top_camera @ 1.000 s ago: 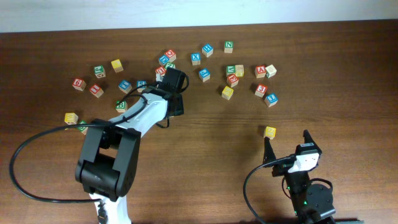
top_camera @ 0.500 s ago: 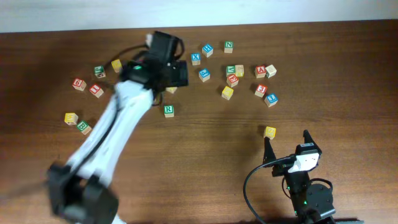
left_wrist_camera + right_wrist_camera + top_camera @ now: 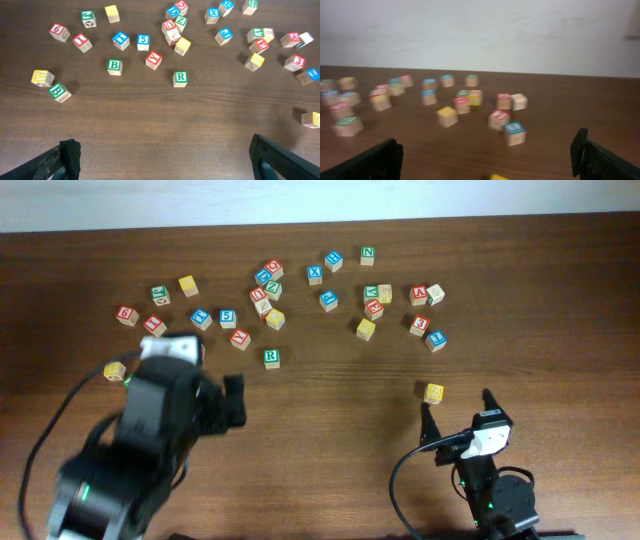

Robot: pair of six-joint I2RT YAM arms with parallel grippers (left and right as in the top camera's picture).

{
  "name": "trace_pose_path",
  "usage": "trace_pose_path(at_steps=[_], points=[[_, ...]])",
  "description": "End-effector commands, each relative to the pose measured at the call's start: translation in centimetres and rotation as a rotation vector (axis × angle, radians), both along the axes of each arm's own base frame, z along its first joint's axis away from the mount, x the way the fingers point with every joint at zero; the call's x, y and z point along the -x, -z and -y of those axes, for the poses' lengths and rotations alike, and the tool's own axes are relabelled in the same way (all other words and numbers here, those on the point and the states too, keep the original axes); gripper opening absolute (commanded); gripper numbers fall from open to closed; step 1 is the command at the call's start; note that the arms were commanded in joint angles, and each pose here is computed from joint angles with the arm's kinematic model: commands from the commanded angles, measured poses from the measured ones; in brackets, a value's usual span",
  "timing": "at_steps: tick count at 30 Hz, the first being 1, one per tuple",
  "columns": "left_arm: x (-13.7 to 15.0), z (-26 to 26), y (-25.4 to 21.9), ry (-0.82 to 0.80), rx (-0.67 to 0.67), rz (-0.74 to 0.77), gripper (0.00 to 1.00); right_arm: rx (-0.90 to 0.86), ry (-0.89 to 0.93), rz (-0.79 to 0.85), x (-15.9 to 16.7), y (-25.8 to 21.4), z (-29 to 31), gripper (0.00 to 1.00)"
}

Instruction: Spell out RSS

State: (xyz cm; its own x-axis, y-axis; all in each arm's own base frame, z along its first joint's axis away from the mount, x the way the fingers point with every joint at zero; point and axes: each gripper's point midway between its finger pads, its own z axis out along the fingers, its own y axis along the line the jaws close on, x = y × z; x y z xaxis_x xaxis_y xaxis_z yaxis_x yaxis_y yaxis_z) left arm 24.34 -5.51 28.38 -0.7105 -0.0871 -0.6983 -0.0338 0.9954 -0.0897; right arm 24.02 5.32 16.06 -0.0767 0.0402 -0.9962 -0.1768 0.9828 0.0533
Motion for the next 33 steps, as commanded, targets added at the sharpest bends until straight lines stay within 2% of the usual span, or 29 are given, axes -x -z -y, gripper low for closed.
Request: trace_pose_path(at_steps=[1, 2, 4, 9, 11, 13, 19, 24, 29, 31, 33], points=[[2.1, -0.9, -1.1, -0.015, 0.037, 0.084, 0.99, -0.289, -0.201, -0.091, 1.1, 0.3, -3.6, 0.98], [2.5, -1.1, -1.5, -0.015, 0.045, 0.104, 0.99, -0.410, -0.259, -0.135, 1.6, 0.1, -4.7, 0.98], [2.9, -1.3, -1.9, -0.015, 0.053, 0.124, 0.99, -0.497, -0.336, -0.179, 2.3, -0.1, -6.0, 0.98], [3.0, -1.3, -2.0, -0.015, 0.054, 0.126, 0.99, -0.489, -0.630, -0.247, 5.6, -0.4, -9.9, 0.98], [3.0, -1.3, -2.0, -0.015, 0.054, 0.126, 0.99, -0.555, -0.631, -0.286, 5.7, -0.5, -10.0, 0.98], [3.0, -1.3, -2.0, -0.015, 0.054, 0.126, 0.99, -0.577, -0.640, -0.251, 5.7, -1.5, -9.9, 0.98], [3.0, -1.3, -2.0, -0.015, 0.054, 0.126, 0.99, -0.466, -0.623, -0.163, 4.9, -3.4, -9.7, 0.98], [3.0, -1.3, -2.0, -0.015, 0.054, 0.126, 0.99, -0.253, -0.553, -0.291, -0.2, -4.2, -10.4, 0.98], [3.0, -1.3, -2.0, -0.015, 0.054, 0.126, 0.99, -0.026, -0.513, -0.553, -10.1, -3.7, -12.5, 1.00], [3.0, -1.3, -2.0, -0.015, 0.054, 0.126, 0.99, 0.173, -0.559, -0.638, -13.6, -2.3, -13.2, 0.95], [3.0, -1.3, -2.0, -0.015, 0.054, 0.126, 0.99, 0.321, -0.588, -0.698, -16.1, -1.0, -13.3, 0.95]])
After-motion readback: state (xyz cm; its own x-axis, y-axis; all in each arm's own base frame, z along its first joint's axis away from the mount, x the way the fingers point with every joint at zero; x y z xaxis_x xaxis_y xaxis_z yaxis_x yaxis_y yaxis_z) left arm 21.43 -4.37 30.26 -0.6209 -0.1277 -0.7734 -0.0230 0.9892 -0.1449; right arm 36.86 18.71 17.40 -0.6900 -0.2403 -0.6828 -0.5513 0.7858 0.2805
